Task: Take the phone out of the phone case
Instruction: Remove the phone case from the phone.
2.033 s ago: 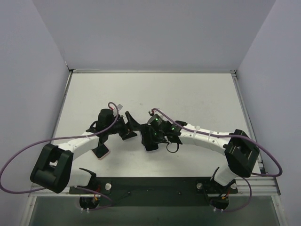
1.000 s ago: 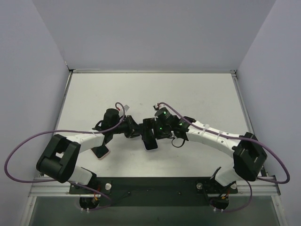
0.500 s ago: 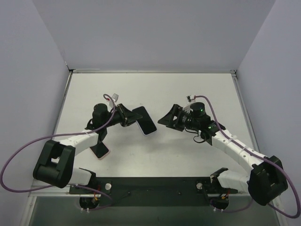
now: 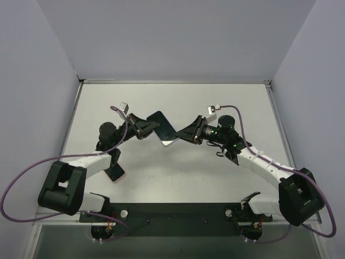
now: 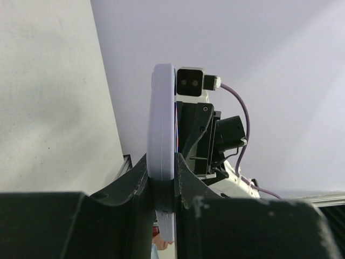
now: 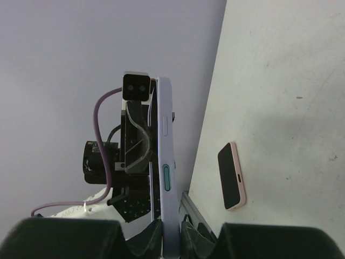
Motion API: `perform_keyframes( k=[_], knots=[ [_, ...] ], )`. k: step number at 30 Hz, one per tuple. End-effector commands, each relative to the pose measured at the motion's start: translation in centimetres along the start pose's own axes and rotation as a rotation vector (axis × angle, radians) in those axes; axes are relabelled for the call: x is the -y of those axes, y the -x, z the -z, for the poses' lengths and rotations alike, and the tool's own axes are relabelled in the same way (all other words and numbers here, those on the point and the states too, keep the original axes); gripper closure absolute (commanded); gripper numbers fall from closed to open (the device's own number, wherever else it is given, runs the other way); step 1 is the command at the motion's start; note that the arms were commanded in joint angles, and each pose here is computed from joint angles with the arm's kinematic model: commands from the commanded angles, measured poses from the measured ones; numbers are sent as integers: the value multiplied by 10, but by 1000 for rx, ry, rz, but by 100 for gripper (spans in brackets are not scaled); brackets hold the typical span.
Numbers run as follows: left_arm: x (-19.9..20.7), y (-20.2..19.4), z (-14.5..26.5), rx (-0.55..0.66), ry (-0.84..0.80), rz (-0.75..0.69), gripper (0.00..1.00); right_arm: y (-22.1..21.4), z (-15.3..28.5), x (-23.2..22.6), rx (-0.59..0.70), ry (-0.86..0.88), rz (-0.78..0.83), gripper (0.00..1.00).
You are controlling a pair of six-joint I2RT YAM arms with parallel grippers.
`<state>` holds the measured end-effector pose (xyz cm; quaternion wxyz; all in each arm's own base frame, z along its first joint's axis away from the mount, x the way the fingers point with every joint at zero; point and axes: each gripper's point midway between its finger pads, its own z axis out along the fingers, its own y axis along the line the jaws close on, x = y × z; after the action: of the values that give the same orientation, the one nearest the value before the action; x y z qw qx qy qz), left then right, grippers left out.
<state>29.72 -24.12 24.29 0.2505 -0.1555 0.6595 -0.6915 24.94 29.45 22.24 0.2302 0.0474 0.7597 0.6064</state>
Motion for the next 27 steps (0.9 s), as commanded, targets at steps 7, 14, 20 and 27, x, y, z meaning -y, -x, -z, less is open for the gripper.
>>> perform_keyframes(
  k=[7, 14, 20, 27],
  knots=[
    [45, 12, 6, 63, -165, -94, 100, 17, 5, -41, 91, 205, -86, 100],
    [57, 10, 9, 72, -236, -147, 100, 41, 12, -74, 171, 459, -287, 100],
    [83, 11, 14, 87, -349, -201, 100, 63, 8, -101, 191, 611, -414, 100],
    [113, 13, 16, 99, -450, -253, 100, 78, -1, -129, 206, 697, -542, 100]
  ],
)
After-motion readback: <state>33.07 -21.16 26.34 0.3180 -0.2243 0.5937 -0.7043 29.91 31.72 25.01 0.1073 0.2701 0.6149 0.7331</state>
